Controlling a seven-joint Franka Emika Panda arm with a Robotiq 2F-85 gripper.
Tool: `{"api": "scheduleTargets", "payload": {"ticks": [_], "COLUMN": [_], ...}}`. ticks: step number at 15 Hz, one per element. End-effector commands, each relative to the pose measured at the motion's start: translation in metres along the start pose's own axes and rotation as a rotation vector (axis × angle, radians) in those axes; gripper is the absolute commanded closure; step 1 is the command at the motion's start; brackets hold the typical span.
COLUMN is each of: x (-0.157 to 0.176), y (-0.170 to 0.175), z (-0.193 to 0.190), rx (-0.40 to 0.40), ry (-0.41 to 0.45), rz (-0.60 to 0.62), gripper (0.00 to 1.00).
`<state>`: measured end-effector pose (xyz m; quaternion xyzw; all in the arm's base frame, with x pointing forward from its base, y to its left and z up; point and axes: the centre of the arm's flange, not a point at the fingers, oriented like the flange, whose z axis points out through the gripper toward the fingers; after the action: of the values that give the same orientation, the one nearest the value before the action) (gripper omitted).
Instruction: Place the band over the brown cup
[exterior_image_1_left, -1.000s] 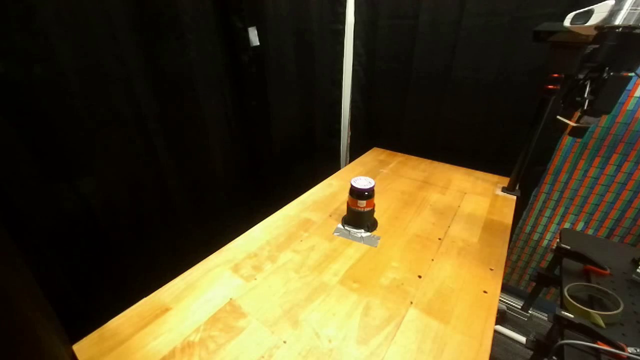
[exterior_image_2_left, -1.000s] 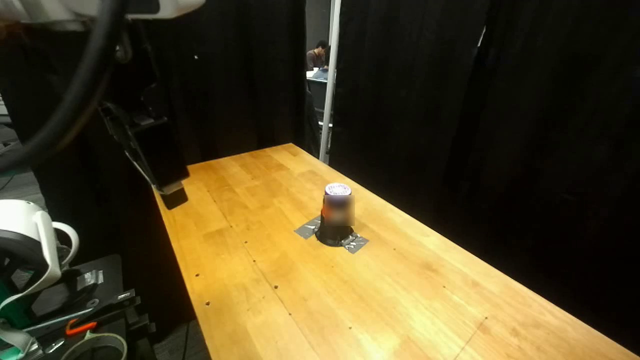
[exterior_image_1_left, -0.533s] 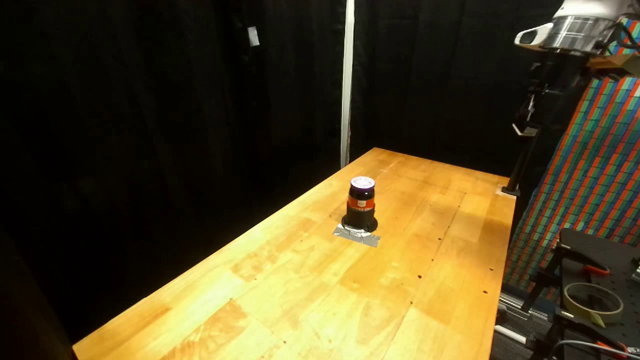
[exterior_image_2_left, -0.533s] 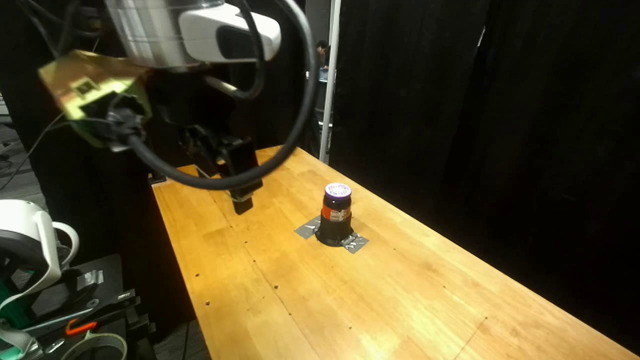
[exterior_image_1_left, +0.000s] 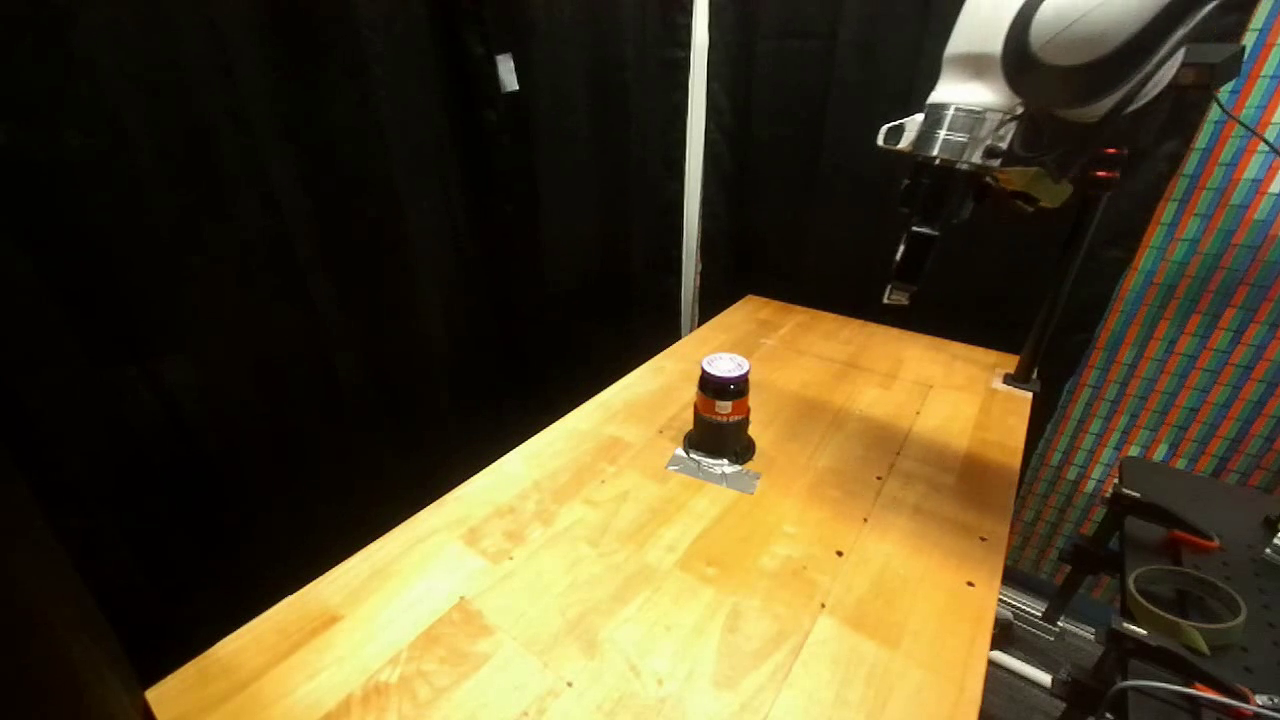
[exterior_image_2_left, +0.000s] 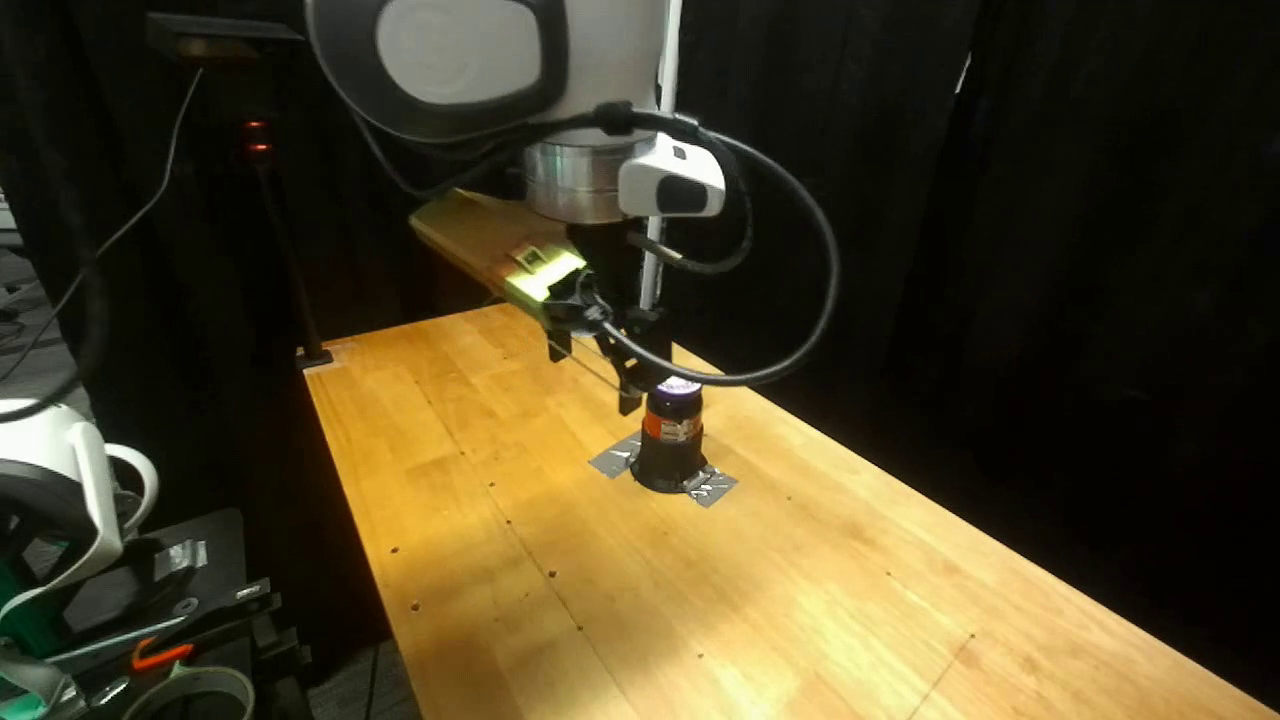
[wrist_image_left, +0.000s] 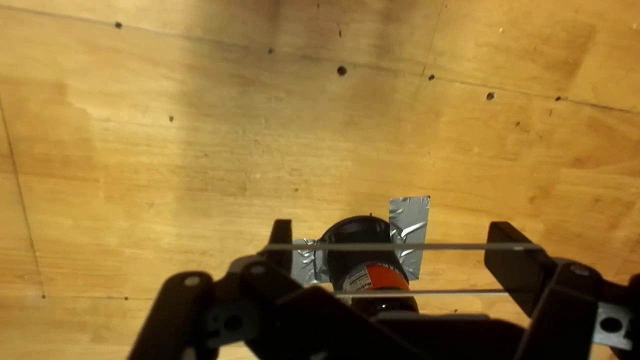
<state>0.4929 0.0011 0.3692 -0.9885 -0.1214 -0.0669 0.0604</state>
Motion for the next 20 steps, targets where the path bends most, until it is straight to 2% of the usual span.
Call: {"api": "scheduleTargets", "payload": {"ticks": [1, 6, 9, 11, 15, 20], "x": [0.089, 0.178, 0.219, 0.234, 0.254, 0.269], "y": [0.007, -0.003, -0.007, -0.006, -0.003, -0.007], "z": [0.029, 0.074, 0.106, 0.122, 0.149, 0.146], "rx": [0.010, 0.042, 0.054, 0.055, 0.030, -0.007], "ry": [0.031, 0.049, 0.056, 0.055, -0.016, -0.069], "rz": [-0.052, -0.119, -0.121, -0.118, -0.124, -0.132], "gripper": [0.00, 0.00, 0.00, 0.00, 0.00, 0.00]}}
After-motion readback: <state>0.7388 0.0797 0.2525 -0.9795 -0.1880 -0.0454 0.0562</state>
